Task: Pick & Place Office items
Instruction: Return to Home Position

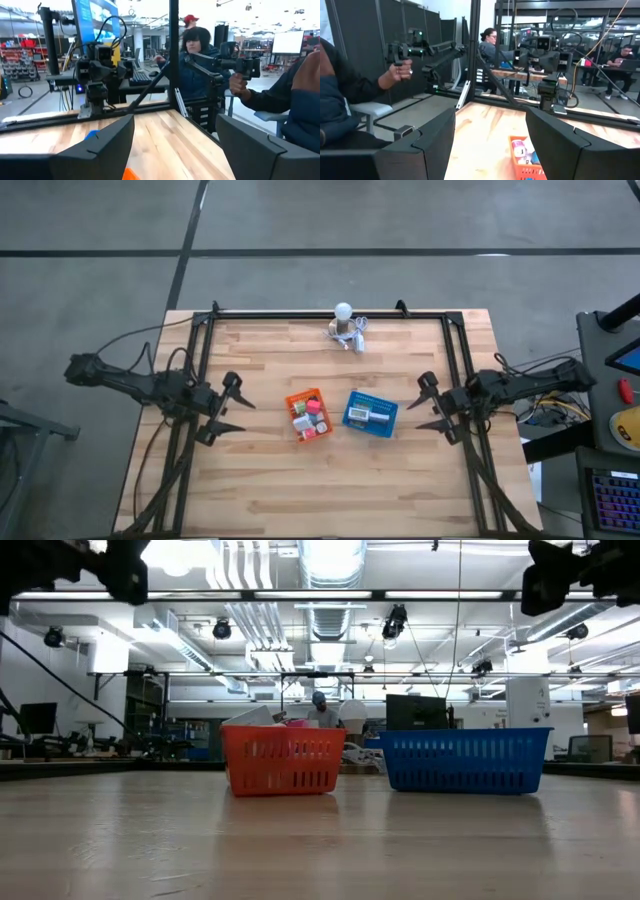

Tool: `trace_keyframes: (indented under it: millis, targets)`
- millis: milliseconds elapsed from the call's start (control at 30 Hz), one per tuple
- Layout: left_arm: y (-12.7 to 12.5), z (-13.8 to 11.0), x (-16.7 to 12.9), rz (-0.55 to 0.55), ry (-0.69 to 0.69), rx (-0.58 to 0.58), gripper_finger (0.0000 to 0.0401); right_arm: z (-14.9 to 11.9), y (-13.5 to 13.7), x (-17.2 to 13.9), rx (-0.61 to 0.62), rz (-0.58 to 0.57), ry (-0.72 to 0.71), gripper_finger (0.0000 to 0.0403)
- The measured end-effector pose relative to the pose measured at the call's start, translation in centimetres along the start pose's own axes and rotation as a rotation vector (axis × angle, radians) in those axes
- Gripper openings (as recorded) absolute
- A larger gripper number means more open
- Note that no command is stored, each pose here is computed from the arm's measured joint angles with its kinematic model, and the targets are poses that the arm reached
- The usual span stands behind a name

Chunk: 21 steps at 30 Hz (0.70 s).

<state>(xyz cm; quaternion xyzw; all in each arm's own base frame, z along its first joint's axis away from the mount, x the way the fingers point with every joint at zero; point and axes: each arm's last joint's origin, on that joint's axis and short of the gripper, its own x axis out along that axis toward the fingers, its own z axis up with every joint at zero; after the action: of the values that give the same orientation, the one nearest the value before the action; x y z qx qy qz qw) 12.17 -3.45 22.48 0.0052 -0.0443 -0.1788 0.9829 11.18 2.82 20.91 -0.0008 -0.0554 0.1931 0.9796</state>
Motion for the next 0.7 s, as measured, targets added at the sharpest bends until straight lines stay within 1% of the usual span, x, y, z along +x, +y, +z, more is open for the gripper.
trace_keyframes:
  millis: [167,267,367,433,567,700]
  targets:
    - [-0.1,-1.3,-0.8,0.006,-0.018,-0.02,0.0285,-0.5,0.1,-0.5,0.002,0.003,-0.023,0.0237]
    - [-0.1,-1.7,-1.2,0.03,-0.027,-0.019,0.0285,-0.8,0.1,-0.8,0.0,-0.001,-0.007,0.0237]
    - [0.0,-2.2,-1.6,0.058,0.001,-0.03,0.0285,-1.1,0.1,-1.1,0.003,-0.018,0.022,0.0238]
    - [0.0,-2.4,-1.9,0.068,0.02,-0.038,0.0285,-1.3,0.0,-1.4,0.001,-0.028,0.017,0.0238]
    - [0.0,-2.6,-2.2,0.072,0.005,-0.037,0.0284,-2.1,-0.2,-1.9,-0.008,-0.06,-0.009,0.0237]
    - [0.1,-3.9,-2.5,0.118,-0.002,-0.037,0.0284,-2.9,-0.5,-2.4,-0.002,-0.112,0.009,0.0238]
